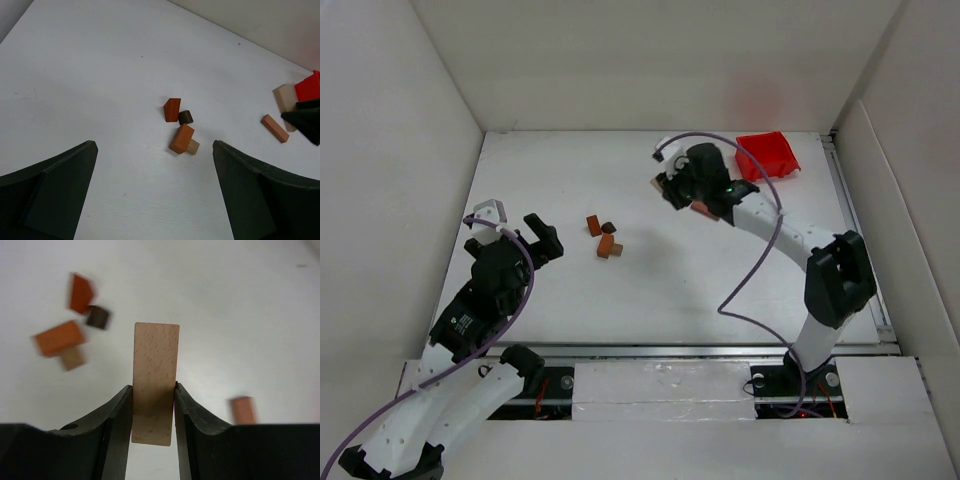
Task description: Build the wood block tower
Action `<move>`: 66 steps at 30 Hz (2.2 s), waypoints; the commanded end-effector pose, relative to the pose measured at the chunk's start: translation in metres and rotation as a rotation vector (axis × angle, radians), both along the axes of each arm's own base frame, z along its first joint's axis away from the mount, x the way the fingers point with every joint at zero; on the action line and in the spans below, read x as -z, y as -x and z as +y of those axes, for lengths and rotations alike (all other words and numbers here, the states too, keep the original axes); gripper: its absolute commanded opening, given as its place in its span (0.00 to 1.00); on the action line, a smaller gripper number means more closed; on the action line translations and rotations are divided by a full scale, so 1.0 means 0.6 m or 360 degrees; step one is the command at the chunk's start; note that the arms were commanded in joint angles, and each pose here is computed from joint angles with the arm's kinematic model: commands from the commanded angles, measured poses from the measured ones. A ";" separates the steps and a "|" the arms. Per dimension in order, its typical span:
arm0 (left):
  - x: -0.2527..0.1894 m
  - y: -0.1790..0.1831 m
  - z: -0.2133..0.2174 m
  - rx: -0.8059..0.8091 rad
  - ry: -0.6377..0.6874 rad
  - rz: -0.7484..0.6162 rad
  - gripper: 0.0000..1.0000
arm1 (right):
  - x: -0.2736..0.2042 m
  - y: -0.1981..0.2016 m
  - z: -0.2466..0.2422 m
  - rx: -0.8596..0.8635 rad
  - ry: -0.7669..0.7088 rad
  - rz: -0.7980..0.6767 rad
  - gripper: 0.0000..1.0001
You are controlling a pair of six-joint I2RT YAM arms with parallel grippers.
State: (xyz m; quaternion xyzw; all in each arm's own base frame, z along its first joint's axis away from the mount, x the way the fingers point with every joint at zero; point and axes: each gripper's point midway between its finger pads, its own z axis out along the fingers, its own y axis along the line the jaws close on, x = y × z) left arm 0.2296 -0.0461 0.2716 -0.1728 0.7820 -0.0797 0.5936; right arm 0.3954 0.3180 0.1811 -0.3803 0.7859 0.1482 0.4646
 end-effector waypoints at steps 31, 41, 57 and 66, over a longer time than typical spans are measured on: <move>-0.001 -0.010 -0.018 0.0072 -0.0006 -0.0003 0.99 | 0.173 -0.164 -0.250 -0.0322 0.0321 0.0291 0.00; -0.001 -0.010 -0.018 0.0072 -0.0004 -0.0005 0.99 | 0.184 -0.167 -0.266 -0.0275 0.0315 0.0340 0.00; 0.000 -0.011 -0.021 0.0088 -0.0007 -0.0002 0.99 | 0.201 -0.152 -0.264 -0.0305 0.0305 0.0419 0.04; -0.001 -0.011 -0.024 0.0109 -0.0006 -0.0003 0.99 | 0.200 -0.149 -0.279 -0.0284 0.0291 0.0428 0.06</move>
